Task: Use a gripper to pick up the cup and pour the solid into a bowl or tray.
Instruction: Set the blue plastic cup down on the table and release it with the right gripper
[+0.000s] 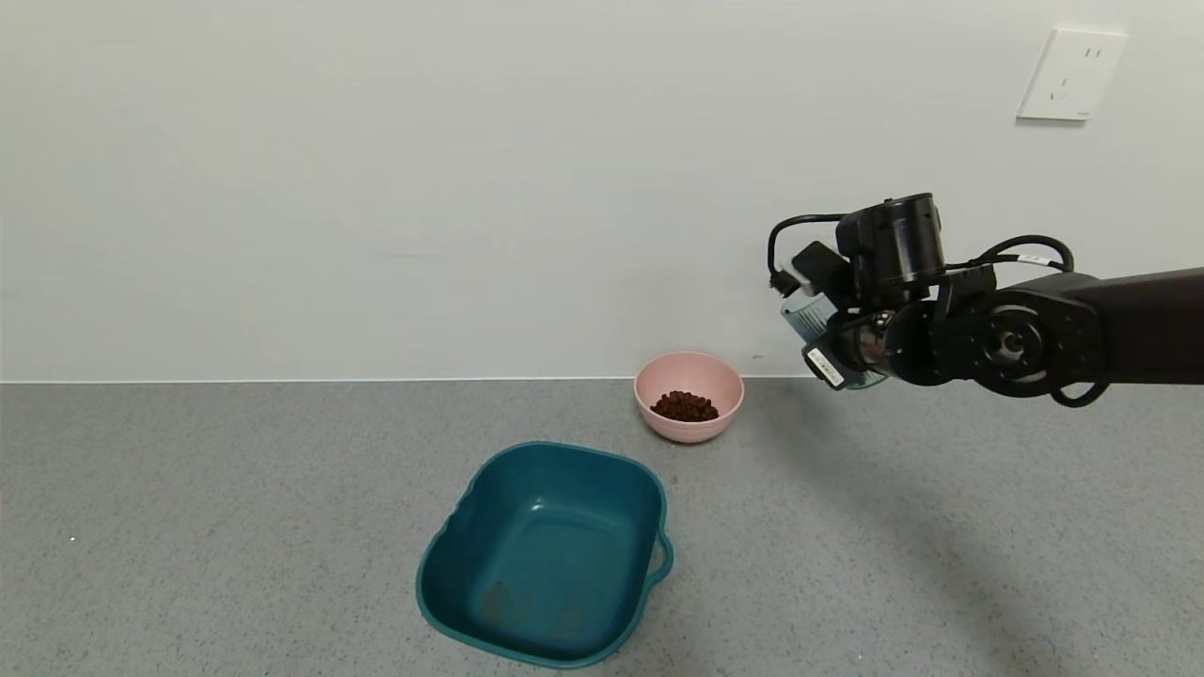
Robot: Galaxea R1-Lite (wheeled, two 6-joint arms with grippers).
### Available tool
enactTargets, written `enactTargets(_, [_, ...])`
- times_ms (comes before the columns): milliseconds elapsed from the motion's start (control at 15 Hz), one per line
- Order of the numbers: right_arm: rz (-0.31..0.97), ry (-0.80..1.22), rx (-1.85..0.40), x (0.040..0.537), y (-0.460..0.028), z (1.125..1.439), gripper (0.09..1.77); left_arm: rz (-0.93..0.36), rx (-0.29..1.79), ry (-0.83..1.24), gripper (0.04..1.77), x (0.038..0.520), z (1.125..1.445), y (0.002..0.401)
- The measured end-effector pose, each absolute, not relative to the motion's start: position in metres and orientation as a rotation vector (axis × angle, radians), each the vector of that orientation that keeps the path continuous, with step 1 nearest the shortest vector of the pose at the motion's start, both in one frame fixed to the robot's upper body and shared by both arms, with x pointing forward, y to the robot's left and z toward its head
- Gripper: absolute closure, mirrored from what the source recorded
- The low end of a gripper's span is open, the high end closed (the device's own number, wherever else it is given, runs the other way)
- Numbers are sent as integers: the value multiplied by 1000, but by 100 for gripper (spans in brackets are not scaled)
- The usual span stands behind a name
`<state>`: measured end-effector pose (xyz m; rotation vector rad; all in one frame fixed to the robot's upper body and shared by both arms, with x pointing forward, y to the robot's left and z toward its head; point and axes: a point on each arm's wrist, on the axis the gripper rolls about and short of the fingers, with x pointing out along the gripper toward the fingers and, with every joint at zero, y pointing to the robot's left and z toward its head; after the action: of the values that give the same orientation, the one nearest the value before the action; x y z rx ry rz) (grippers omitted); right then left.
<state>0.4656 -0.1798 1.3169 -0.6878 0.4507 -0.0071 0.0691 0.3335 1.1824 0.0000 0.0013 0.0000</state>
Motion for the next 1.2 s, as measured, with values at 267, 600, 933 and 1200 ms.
enactTargets(267, [-19, 471, -442, 463, -197, 1319, 47, 0, 0, 1, 5, 69, 1182, 334])
enactTargets(600, [-13, 472, -237, 450, -208, 1304, 47, 0, 0, 1, 5, 69, 1182, 334])
enactTargets(933, [-25, 270, -131, 439, -218, 1286, 47, 0, 0, 1, 5, 69, 1182, 334])
enactTargets(1200, [-62, 179, -85, 441, -230, 1271, 47, 0, 0, 1, 5, 69, 1182, 334])
